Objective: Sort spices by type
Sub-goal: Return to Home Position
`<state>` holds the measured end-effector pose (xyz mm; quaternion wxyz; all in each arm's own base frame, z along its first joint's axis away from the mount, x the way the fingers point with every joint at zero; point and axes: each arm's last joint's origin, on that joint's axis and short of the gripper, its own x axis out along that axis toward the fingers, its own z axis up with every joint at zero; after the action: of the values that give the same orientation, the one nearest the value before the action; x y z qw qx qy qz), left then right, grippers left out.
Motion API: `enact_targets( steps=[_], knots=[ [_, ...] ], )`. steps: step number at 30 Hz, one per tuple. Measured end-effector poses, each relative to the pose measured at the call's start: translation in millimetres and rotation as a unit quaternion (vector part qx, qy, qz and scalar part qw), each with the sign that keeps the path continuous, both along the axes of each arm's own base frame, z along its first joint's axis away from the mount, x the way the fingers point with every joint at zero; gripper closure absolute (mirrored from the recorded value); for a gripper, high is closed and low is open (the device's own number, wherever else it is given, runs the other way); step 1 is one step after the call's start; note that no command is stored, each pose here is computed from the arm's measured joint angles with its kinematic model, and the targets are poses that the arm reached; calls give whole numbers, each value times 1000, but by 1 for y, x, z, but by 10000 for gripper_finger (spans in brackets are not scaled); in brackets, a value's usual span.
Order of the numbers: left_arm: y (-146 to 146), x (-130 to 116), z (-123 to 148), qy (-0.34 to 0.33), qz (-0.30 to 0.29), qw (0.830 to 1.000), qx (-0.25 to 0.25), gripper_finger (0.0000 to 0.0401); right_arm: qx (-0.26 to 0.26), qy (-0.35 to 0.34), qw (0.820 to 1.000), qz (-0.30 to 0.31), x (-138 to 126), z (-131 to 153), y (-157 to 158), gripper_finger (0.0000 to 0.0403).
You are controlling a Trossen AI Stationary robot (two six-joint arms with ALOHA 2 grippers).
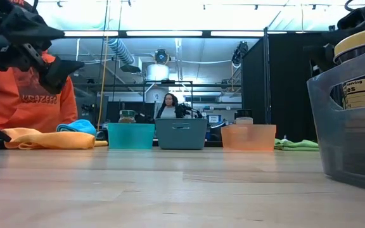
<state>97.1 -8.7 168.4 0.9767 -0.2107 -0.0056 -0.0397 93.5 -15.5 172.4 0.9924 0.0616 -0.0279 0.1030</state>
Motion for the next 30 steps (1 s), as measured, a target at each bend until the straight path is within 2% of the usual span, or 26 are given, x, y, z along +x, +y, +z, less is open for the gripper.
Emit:
enact_targets(
  steps=[30],
  knots=[
    [0,0,1,-4,7,1000,12,80,-1,-1,1000,0,0,0,0,196]
  ],
)
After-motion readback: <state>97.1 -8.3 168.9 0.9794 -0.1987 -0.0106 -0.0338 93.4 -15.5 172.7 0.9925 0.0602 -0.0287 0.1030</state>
